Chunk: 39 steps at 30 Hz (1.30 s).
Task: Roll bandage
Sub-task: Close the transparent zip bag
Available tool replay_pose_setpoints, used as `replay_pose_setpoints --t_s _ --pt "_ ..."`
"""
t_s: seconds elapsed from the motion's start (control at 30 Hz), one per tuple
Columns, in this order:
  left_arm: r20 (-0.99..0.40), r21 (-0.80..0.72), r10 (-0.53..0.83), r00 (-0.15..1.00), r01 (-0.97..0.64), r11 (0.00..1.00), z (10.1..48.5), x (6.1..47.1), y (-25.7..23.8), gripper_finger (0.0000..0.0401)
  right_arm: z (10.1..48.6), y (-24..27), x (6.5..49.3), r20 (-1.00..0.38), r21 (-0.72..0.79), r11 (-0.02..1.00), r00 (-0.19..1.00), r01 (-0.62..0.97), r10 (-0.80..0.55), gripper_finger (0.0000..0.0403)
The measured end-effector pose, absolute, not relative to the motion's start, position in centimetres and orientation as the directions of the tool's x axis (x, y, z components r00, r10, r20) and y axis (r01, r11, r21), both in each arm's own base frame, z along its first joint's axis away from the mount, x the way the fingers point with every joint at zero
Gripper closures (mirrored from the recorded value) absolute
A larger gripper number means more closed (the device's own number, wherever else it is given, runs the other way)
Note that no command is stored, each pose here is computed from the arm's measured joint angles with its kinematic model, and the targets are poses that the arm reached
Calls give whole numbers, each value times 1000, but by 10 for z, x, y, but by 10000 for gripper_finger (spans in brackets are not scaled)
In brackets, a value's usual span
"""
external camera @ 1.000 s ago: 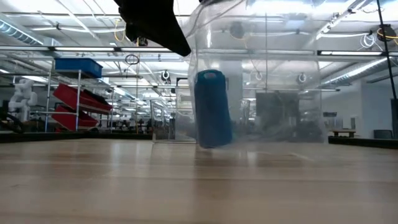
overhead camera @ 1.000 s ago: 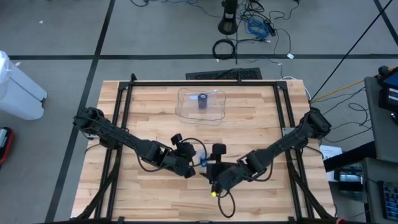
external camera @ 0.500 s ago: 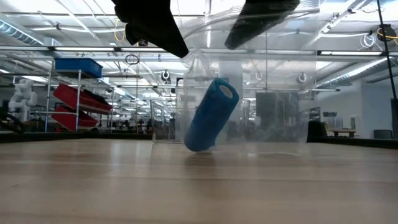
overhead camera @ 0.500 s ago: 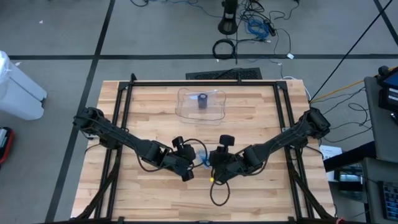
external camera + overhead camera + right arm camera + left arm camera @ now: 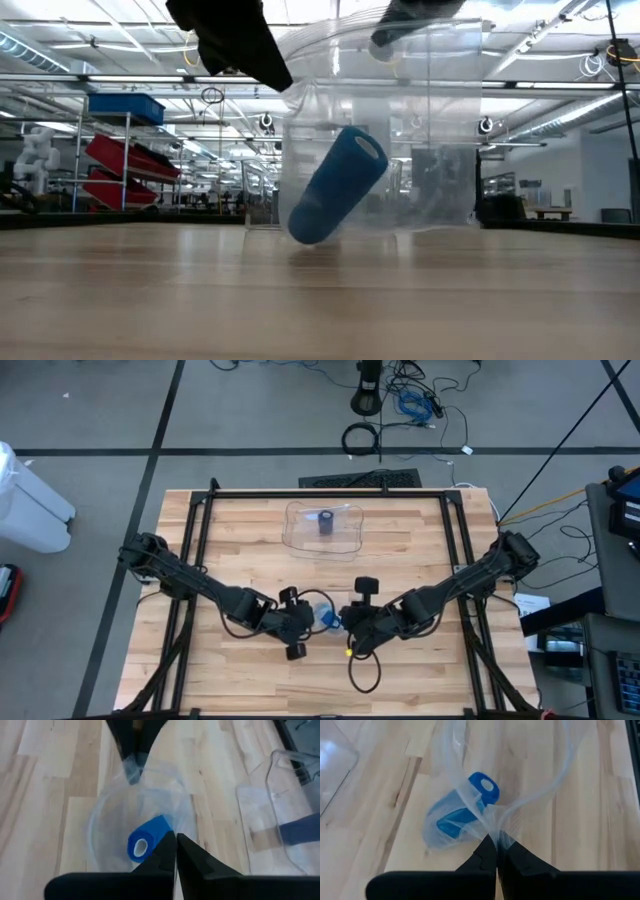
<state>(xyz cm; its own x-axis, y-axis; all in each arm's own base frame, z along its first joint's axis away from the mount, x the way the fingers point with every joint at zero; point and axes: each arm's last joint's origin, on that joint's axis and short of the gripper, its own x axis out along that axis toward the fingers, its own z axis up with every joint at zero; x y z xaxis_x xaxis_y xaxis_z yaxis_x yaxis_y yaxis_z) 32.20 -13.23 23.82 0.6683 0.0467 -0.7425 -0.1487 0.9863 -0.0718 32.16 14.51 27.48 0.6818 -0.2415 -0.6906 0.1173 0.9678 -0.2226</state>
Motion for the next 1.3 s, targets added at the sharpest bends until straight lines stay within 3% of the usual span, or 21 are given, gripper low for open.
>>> replay_pose_setpoints --t_s 0.37,0.5,0.63,0.87,1.0,1.13,1.3 --pt "-723 -5 8 691 -17 1000 245 321 -139 397 273 147 314 -723 -226 967 645 117 -247 403" --pt "-681 126 108 724 -30 992 249 320 -143 393 273 146 314 -724 -225 967 644 120 -248 403" --pt "-647 219 194 737 -64 974 250 318 -144 362 273 148 313 -724 -225 968 645 114 -244 403" --pt "-665 206 177 726 -49 977 249 317 -145 288 273 158 308 -724 -218 971 652 93 -225 403" --pt "-663 206 182 726 -57 977 249 317 -144 267 273 159 308 -725 -211 973 653 95 -221 403" --pt "-658 207 197 726 -77 975 249 318 -143 285 273 159 308 -732 -199 976 649 89 -208 403" --pt "-666 197 177 725 -58 979 249 318 -144 366 274 159 309 -692 -264 959 673 101 -261 402"
